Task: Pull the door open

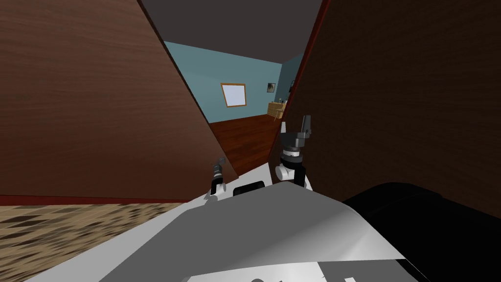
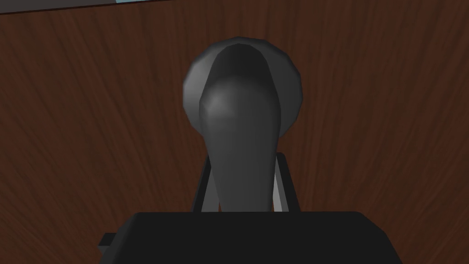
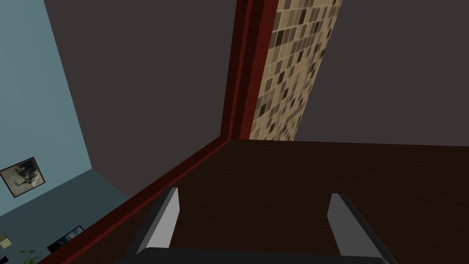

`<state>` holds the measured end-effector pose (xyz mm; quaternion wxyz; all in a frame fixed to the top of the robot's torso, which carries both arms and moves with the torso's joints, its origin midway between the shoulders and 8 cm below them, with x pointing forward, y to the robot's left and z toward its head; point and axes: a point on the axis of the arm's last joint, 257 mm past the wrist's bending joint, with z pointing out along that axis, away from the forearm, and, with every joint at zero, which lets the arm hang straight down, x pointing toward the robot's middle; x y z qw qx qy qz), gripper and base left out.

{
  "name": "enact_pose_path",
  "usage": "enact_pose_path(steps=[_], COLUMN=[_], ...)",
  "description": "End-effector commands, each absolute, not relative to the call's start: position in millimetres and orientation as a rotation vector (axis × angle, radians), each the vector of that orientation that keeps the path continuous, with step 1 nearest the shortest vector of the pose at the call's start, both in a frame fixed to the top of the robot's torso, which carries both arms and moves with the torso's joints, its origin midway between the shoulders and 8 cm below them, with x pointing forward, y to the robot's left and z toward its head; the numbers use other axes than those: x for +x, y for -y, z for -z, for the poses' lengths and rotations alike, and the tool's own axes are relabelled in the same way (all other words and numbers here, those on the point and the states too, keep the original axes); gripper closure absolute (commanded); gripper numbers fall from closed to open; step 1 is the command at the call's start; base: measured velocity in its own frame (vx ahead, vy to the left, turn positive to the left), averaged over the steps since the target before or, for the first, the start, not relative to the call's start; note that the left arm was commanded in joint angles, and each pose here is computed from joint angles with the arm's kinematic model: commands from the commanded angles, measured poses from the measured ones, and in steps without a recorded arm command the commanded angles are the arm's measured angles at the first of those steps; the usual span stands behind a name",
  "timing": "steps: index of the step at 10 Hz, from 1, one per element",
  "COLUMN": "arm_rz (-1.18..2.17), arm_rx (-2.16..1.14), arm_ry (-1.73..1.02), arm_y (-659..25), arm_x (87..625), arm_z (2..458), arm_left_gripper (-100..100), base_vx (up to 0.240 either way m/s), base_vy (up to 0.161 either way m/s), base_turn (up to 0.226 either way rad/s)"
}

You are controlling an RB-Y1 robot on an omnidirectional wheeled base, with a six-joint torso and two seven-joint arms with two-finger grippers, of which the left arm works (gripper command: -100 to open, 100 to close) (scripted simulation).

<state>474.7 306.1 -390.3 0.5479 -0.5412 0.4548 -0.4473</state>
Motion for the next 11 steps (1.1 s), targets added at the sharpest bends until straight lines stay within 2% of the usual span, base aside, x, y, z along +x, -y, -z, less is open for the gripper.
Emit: enact_pose_path(steps=[1,6,11], arm_rz=[1.056,1.062,1.081], arm_rx=[-1.276,-1.245,-1.192], arm_ry=[-1.08,-1.08,-1.081], arm_y=[-310.2,-318.1,-332.2], arm_x=[473.5,475.1,477.2], arm_z=[390.0,382.3,368.2], arm_left_gripper=[100,100,100], base_vx=[-0.177,-0.192,-0.214], base_vy=[0.027,0.003,-0.009], base_turn=[-0.056,-0.019,0.024])
